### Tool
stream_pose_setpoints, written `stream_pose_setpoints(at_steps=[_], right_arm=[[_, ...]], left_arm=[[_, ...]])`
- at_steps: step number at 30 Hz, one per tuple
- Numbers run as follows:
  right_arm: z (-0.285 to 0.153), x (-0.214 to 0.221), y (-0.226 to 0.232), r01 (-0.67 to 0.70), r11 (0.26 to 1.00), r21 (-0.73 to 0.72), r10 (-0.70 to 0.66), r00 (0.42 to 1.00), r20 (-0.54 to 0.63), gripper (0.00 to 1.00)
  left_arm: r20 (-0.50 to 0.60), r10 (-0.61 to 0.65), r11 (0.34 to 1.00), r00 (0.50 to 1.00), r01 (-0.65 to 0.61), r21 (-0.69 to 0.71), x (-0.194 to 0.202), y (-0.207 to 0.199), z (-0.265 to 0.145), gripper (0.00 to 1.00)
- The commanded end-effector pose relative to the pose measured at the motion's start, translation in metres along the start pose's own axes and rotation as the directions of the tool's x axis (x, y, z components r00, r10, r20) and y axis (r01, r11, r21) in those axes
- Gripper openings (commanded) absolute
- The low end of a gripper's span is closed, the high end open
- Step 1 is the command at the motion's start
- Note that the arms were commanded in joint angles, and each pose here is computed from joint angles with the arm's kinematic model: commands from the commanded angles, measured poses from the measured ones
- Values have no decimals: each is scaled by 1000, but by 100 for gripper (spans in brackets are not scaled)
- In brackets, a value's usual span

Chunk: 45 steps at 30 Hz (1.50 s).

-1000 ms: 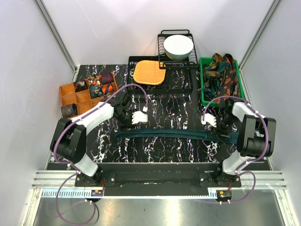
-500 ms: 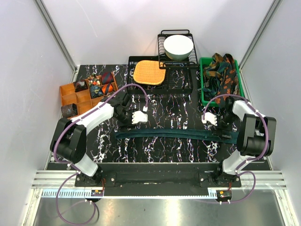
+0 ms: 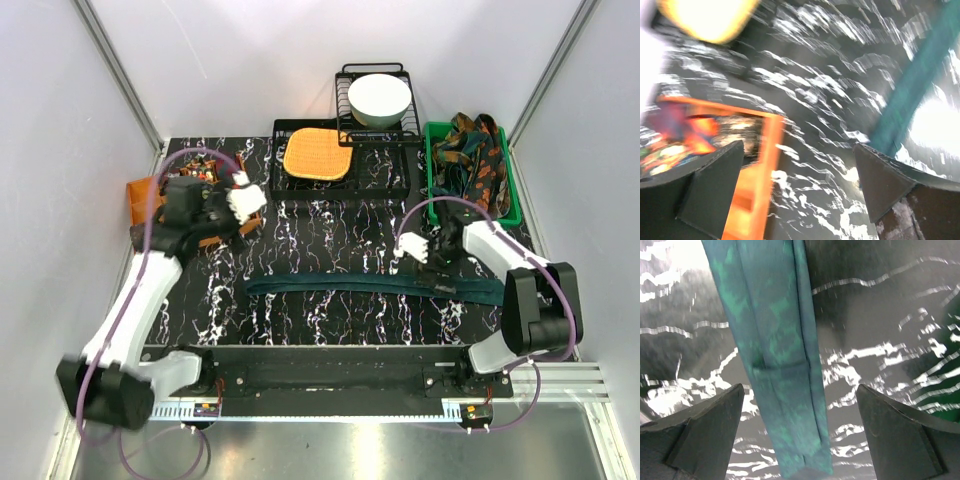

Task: Roll the ties
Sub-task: Roll the tie at the center of the board.

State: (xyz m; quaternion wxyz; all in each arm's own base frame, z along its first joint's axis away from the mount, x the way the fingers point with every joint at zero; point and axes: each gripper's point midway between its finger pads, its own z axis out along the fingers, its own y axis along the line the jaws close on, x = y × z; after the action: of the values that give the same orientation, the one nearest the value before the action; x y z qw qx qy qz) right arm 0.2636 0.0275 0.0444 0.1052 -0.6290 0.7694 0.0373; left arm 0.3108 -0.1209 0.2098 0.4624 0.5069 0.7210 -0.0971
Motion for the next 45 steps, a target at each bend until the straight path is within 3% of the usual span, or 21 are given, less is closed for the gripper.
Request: stream_pose_setpoints(at_steps=[1, 5, 7, 10, 21, 25, 28, 29, 33, 38, 42, 45], right_arm=[[12, -8, -6, -73, 997, 39, 74, 997, -1, 100], [17, -11, -12, -91, 995, 40, 91, 996, 6, 100], [16, -12, -14, -96, 994, 46, 96, 995, 6, 100], [14, -12, -13, -100, 994, 50, 100, 995, 10, 100], [16, -8, 7, -45, 999, 8, 45, 999, 11, 100], [30, 2, 13, -27, 999, -41, 25, 999, -41, 100], [35, 11, 13, 3, 999, -54, -7, 996, -84, 88], [36, 16, 16, 19, 998, -67, -26, 995, -97, 79], [37, 32, 22, 46, 996, -79, -56, 990, -133, 61], [29, 73, 22, 22, 997, -71, -34, 984, -177, 59], [20, 108, 21, -5, 998, -63, -8, 979, -203, 58], [13, 137, 18, -25, 998, -54, 12, 974, -228, 57]], left_arm=[[291, -205, 952, 934, 259, -161, -59, 23, -31, 99], [277, -254, 950, 927, 292, -106, -63, 17, -30, 99], [172, -252, 967, 952, 253, 13, -48, 1, -16, 99], [131, -395, 916, 909, 400, -13, -51, 16, -10, 99], [227, -417, 906, 880, 421, 29, -49, -15, -37, 99], [295, -381, 907, 876, 417, -65, -45, -10, -48, 99], [311, -359, 896, 880, 419, -149, -44, 4, -54, 99], [289, -365, 893, 885, 420, -161, -38, 6, -51, 99], [219, -384, 878, 897, 428, -212, -25, 18, -47, 99], [263, -426, 880, 866, 464, -104, -44, 9, -45, 99], [239, -425, 904, 873, 421, 69, -54, -16, -39, 99], [219, -420, 908, 881, 411, 84, -51, -17, -37, 99]])
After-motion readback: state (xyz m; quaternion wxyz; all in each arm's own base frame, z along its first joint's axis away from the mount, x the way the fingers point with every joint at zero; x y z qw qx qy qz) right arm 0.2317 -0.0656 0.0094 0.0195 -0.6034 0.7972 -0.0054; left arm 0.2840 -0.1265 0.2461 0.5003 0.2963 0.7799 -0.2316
